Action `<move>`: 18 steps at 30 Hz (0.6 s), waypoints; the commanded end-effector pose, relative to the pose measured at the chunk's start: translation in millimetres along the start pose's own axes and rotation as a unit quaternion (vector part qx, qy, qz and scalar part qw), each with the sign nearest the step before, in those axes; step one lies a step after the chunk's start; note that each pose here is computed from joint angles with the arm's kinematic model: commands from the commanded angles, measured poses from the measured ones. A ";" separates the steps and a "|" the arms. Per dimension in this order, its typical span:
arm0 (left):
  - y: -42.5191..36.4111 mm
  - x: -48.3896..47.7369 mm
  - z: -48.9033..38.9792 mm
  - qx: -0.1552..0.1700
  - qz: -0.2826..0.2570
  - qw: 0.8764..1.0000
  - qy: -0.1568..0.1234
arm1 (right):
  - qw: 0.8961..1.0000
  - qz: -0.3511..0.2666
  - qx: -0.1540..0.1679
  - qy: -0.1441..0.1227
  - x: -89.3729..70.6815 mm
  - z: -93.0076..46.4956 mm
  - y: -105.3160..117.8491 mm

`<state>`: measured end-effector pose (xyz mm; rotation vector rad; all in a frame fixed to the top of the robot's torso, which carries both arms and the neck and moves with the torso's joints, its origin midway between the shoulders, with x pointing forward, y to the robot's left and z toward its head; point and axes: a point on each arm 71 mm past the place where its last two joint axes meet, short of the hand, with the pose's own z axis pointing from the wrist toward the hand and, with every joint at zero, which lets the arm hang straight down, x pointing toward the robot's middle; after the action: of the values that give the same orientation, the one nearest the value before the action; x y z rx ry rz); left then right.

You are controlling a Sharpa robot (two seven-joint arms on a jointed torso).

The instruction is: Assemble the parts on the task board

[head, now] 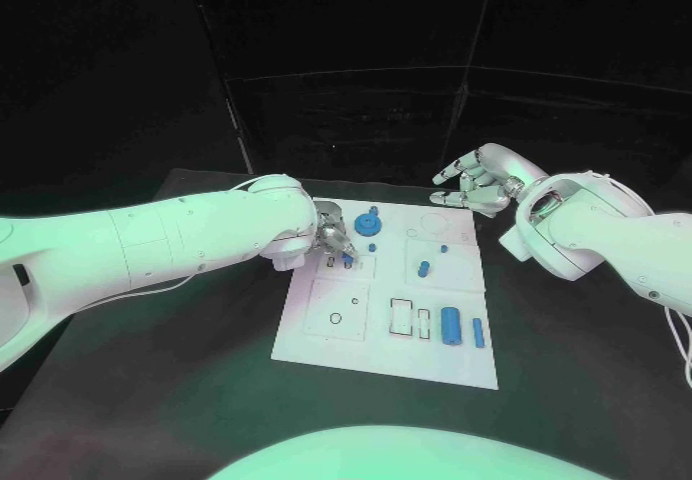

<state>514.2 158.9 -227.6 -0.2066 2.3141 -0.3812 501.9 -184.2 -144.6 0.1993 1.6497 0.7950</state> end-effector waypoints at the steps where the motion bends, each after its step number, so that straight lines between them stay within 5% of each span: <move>1: -0.9 1.4 0.6 0.002 0.018 1.000 0.008 | 1.000 0.000 -0.007 0.000 -0.6 0.5 1.8; 18: 0.5 5.3 2.3 -0.004 0.032 0.999 0.017 | 1.000 -0.001 -0.005 0.000 -1.0 -0.3 1.0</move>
<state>513.7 157.4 -230.1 -0.1605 2.3315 -0.3618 501.9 -184.9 -144.6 0.1987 1.6488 0.7953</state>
